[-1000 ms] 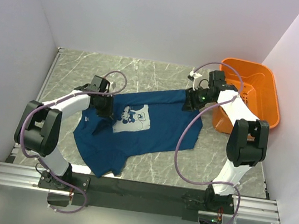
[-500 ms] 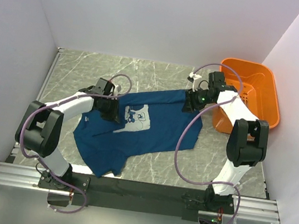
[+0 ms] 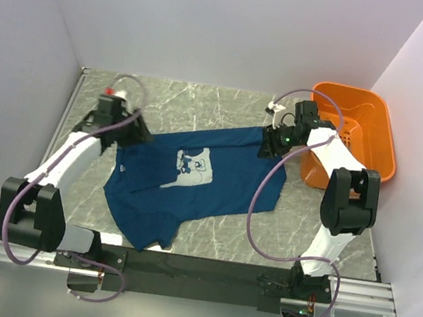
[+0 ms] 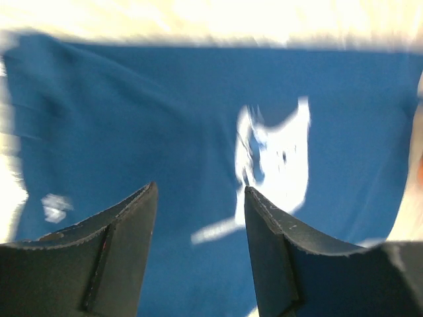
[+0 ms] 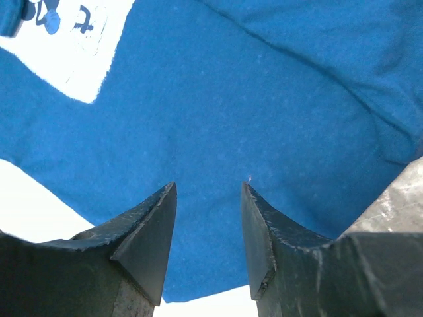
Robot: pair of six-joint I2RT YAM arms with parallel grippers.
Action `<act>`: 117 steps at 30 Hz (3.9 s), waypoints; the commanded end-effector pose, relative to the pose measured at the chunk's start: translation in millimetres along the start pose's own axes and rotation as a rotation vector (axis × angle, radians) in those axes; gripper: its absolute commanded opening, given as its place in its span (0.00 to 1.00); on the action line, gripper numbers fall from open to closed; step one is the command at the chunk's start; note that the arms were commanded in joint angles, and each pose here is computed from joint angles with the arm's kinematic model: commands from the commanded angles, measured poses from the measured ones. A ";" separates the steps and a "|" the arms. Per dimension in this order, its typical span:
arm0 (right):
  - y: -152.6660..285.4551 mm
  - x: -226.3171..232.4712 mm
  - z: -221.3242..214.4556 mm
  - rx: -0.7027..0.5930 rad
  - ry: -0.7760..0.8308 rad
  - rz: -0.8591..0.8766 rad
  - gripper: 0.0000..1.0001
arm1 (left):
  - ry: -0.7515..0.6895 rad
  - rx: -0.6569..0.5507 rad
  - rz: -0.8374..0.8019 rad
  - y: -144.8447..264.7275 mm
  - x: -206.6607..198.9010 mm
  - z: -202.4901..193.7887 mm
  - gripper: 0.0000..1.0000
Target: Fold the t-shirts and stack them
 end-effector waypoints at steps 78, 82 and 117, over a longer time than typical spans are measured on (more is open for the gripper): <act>-60.7 -104.8 36.1 0.123 -0.293 -0.532 0.19 | 0.428 -0.166 0.351 -64.3 120.7 70.0 0.01; -60.7 -105.1 36.5 0.125 -0.295 -0.535 0.19 | 0.402 -0.169 0.382 -70.3 125.6 78.7 0.01; -52.3 -94.0 36.4 0.096 -0.254 -0.432 0.31 | 0.509 0.050 0.292 -47.0 138.4 12.5 0.39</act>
Point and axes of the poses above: each gripper's point midway between its finger pads, its own y axis back along the fingers, its own x axis along the line the jaws close on, z = x × y, the point moved 10 cm from there along y, back along the fingers, and after that the axes turned 1 degree about -y, right-handed, at the moved point
